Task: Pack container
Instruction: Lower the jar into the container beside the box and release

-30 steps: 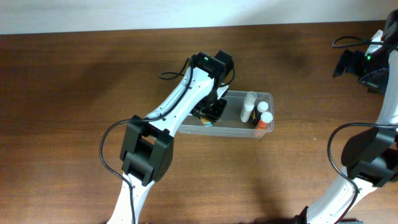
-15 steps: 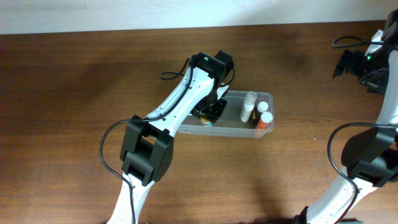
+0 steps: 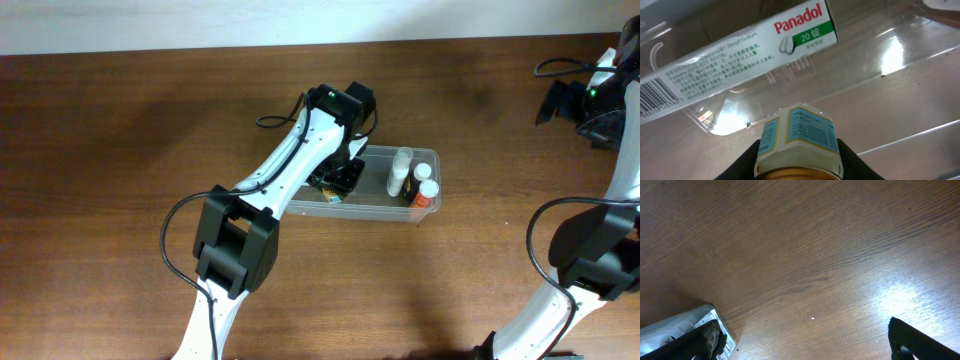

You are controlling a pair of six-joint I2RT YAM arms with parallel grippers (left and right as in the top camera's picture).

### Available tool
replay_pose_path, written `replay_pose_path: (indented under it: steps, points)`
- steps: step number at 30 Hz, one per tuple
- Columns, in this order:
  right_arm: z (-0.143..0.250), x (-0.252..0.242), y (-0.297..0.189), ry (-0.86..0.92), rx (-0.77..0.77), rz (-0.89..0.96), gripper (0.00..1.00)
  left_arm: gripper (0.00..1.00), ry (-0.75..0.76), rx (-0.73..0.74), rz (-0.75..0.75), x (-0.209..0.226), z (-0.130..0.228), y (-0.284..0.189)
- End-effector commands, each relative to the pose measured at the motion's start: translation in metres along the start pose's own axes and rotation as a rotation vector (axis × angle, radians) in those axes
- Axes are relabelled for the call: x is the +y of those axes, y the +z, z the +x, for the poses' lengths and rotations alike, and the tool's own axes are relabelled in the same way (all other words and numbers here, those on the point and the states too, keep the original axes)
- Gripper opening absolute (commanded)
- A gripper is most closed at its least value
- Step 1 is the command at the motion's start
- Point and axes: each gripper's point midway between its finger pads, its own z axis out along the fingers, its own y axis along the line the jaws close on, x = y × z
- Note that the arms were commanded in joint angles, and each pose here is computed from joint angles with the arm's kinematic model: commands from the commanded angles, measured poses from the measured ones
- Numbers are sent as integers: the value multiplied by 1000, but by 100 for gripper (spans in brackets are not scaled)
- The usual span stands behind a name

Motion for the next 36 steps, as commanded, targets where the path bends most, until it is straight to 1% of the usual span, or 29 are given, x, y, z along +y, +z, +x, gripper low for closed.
replay_pose_path:
  steps: [1, 14, 18, 36]
  points:
    - [-3, 2, -11, 8, -34, -6, 98, 35, -2, -4, 18, -6, -2, 2]
    - [-3, 2, -11, 8, -34, -6, 99, 35, -3, -1, 19, -6, -2, 4]
    - [-3, 2, -11, 8, -34, -6, 98, 35, -3, 10, 47, -10, 0, 6]
    - [-3, 2, -11, 8, -34, -6, 99, 35, -4, 6, 46, -10, -1, 9]
